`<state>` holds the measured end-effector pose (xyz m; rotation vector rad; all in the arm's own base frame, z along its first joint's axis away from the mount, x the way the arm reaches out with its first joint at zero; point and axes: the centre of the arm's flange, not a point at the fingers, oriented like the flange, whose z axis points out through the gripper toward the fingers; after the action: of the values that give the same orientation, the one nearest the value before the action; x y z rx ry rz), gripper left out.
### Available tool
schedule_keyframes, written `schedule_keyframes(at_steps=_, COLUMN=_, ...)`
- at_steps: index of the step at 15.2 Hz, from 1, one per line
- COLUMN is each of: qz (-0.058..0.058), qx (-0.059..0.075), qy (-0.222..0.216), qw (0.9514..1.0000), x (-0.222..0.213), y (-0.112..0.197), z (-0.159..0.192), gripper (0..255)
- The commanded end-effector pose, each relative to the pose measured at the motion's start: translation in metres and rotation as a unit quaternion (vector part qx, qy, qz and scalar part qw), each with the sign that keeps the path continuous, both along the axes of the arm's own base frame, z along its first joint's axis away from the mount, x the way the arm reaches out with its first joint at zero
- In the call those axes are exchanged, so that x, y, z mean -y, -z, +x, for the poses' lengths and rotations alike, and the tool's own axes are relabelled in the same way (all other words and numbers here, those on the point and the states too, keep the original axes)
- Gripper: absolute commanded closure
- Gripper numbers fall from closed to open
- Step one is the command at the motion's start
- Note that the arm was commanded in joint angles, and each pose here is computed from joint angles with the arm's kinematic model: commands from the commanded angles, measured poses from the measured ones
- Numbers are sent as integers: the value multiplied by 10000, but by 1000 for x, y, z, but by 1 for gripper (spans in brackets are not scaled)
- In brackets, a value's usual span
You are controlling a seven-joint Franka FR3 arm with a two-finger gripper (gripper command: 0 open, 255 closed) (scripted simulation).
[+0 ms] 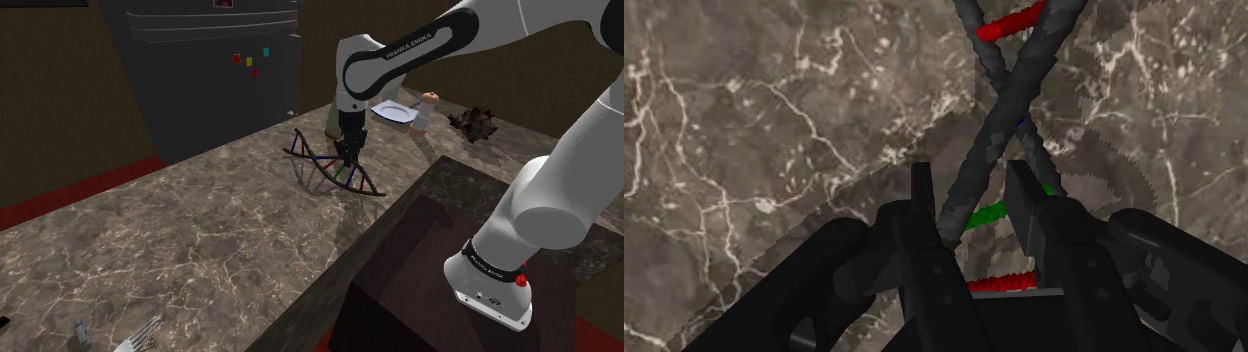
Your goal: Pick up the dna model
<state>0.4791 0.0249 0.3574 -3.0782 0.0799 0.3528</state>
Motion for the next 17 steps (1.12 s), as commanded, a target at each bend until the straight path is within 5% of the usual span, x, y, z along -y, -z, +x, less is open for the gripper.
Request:
schedule_keyframes(at_steps=1, qz=-1, qx=-1, qy=-1, qw=10000, x=0, y=1, z=0, gripper=255)
schedule_keyframes(at_steps=17, qz=-1, qx=-1, qy=-1, qw=10000, x=0, y=-63, z=0, gripper=255)
